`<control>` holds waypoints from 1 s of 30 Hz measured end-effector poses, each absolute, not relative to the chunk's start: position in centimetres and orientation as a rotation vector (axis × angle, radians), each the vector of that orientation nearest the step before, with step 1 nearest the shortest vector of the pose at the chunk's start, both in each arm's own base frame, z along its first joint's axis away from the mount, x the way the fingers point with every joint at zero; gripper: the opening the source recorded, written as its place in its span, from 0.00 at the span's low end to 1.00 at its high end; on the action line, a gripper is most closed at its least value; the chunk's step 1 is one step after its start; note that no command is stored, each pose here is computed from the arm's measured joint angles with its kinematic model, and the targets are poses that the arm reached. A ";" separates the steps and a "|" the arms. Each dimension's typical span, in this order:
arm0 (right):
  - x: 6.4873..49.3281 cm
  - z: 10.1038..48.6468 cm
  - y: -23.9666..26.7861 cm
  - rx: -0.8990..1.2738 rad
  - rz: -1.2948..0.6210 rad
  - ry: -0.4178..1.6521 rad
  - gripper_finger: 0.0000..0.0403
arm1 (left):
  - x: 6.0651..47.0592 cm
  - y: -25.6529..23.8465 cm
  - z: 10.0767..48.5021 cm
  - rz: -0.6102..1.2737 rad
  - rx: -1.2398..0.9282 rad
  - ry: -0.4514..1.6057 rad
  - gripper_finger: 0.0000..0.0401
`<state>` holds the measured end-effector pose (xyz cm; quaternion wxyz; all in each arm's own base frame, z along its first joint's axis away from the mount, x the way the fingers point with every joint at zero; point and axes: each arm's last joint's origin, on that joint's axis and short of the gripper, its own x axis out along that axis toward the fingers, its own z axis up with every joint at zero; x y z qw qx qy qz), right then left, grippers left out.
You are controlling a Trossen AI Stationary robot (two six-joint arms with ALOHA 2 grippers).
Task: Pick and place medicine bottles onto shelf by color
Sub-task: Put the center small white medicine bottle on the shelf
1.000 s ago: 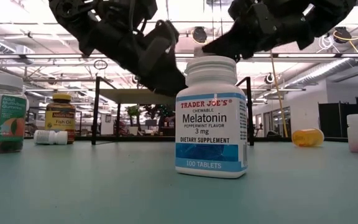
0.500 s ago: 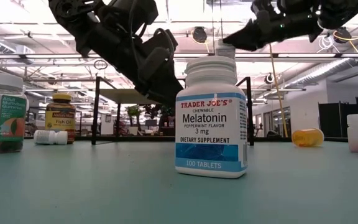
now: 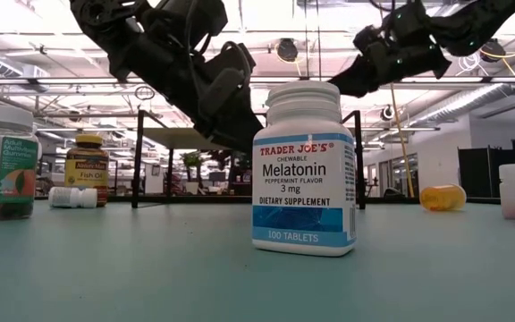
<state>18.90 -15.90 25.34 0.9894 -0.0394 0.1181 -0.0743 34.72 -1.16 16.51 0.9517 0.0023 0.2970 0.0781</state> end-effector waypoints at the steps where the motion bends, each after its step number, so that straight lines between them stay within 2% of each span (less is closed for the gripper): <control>1: 18.9 25.2 -16.1 -0.077 -0.154 0.243 0.43 | 34.7 -1.2 16.5 0.159 0.002 0.606 0.89; 30: 17.8 25.0 -17.6 -0.109 -0.161 0.229 0.53 | 34.4 -1.2 16.1 0.185 -0.061 0.652 0.89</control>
